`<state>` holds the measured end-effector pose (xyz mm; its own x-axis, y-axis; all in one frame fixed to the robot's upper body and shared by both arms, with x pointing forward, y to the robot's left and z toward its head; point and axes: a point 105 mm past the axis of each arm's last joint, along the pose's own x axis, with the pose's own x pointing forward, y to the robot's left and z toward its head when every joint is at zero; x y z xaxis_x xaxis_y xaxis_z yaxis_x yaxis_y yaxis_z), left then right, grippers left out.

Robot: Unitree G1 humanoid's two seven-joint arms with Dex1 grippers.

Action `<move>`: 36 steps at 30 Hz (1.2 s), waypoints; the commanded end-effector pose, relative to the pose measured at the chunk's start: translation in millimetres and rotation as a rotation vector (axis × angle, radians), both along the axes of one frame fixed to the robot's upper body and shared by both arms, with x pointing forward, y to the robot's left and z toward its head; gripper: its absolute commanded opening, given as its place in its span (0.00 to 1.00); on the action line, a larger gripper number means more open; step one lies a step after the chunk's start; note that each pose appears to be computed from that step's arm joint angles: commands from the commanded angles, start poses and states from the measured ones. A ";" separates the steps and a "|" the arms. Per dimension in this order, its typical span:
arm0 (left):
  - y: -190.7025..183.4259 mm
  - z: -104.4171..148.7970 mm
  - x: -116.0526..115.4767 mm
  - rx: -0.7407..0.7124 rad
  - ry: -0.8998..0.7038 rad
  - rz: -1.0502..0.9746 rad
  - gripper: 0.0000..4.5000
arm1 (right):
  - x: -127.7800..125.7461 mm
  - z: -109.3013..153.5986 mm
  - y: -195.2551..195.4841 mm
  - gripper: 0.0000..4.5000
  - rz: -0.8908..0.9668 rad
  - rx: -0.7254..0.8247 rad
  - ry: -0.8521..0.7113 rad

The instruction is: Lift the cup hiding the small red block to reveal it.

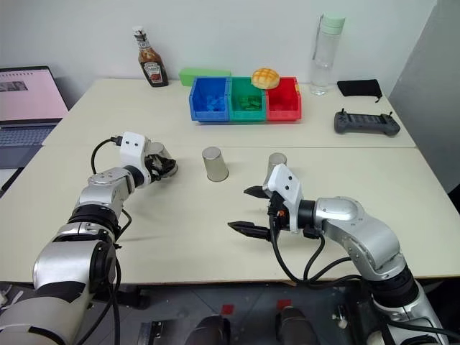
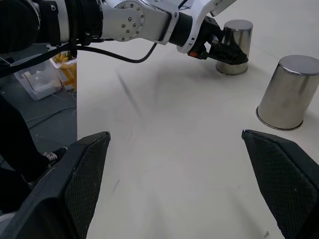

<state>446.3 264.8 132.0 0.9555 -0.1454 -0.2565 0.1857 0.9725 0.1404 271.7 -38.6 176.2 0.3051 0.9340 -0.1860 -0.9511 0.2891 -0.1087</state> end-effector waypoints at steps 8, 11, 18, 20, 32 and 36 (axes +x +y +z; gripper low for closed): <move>9.7 72.8 -3.7 -0.121 -0.282 -0.030 0.63 | -7.4 10.0 3.0 1.00 0.014 0.030 -0.036; 29.2 80.6 -12.6 -0.052 -0.300 0.033 0.63 | -6.3 11.3 4.3 1.00 0.017 0.038 -0.041; 69.5 64.6 -33.2 -0.010 -0.229 0.176 0.63 | -4.5 12.5 6.0 1.00 0.025 0.045 -0.047; 74.1 55.5 -36.8 -0.007 -0.202 0.189 0.63 | -4.3 12.2 6.5 1.00 0.028 0.045 -0.047; 101.6 17.0 -50.5 -0.024 -0.094 0.296 0.63 | -3.6 10.7 5.3 1.00 0.028 0.043 -0.046; 101.5 11.6 -52.3 -0.025 -0.076 0.295 0.87 | -3.5 10.7 5.3 1.00 0.026 0.045 -0.045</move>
